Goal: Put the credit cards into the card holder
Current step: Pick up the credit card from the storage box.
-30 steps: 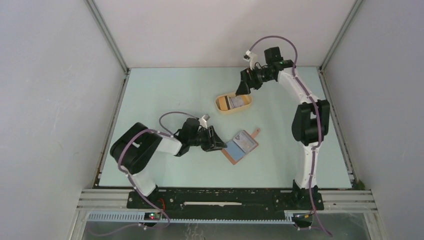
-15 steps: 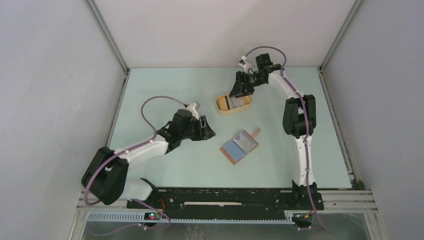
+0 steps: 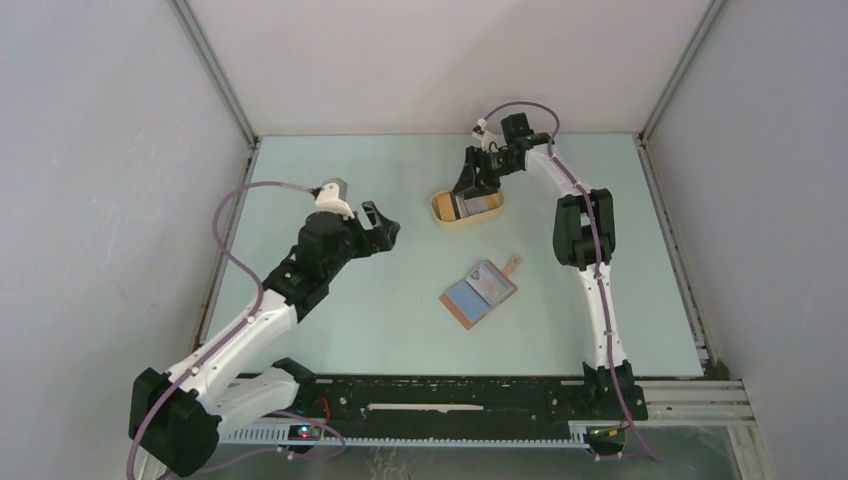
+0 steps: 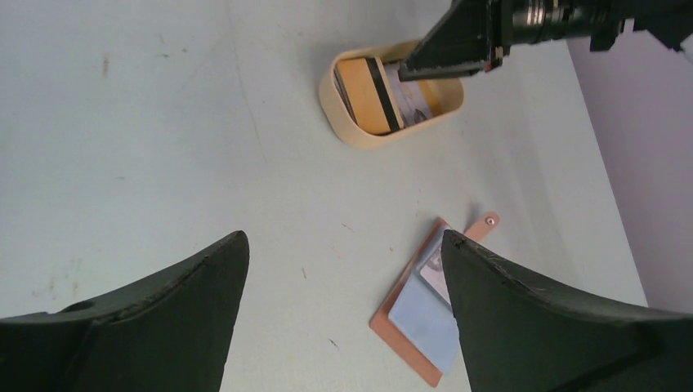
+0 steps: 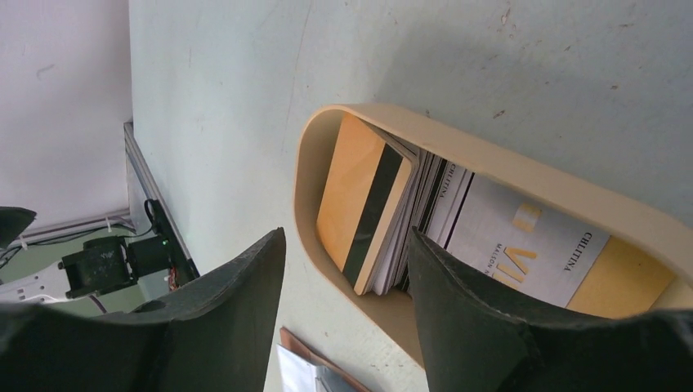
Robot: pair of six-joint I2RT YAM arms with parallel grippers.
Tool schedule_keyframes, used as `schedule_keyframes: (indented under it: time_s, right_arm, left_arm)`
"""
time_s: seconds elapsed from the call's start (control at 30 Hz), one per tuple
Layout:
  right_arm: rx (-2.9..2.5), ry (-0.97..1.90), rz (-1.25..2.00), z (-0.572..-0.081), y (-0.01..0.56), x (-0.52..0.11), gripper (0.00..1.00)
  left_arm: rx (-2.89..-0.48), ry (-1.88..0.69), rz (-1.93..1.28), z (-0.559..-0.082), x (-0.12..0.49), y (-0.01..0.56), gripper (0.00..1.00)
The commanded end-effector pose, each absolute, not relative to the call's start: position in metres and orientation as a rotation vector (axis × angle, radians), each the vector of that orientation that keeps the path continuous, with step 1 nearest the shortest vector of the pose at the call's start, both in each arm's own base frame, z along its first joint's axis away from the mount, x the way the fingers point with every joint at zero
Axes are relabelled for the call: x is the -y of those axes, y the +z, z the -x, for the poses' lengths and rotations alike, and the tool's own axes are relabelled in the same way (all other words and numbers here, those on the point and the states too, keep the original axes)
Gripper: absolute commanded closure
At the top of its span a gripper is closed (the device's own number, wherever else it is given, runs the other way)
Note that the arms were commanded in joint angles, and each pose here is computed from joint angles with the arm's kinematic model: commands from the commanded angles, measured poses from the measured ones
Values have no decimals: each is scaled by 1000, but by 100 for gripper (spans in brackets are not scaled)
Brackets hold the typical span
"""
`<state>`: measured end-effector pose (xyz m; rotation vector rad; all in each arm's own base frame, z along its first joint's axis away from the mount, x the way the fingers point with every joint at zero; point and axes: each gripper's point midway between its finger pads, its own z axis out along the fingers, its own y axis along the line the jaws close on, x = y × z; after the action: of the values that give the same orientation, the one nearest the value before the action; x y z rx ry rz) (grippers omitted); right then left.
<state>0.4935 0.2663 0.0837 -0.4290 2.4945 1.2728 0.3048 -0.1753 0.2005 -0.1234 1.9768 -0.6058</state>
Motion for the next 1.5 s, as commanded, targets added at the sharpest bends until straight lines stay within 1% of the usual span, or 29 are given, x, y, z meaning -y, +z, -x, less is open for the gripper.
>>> schedule_keyframes:
  time_s: [0.0,0.23,0.53,1.2,1.37,1.47]
  right_arm:
    - [-2494,1286,414,-496,87,-275,35]
    - [-2511,1350,418,-487,81,-284,39]
    - [-2492,1451,418,-475,92,-290,47]
    - [-2382,1759,357,-464,127,-298,55]
    - [-2391,1766,346,-463,122,-300,55]
    - [-2417,1748,328,-464,113,-300,54]
  left_arm:
    - [-1958,-578,225,-304,156,196,8]
    - [-1984,-603,248,-302,158,181,8]
    - [-2006,-620,237,-307,165,174,8]
    - [-2020,-650,247,-307,169,164,8]
    - [-2030,-664,239,-310,174,162,8]
    - [-2038,-669,234,-311,176,161,8]
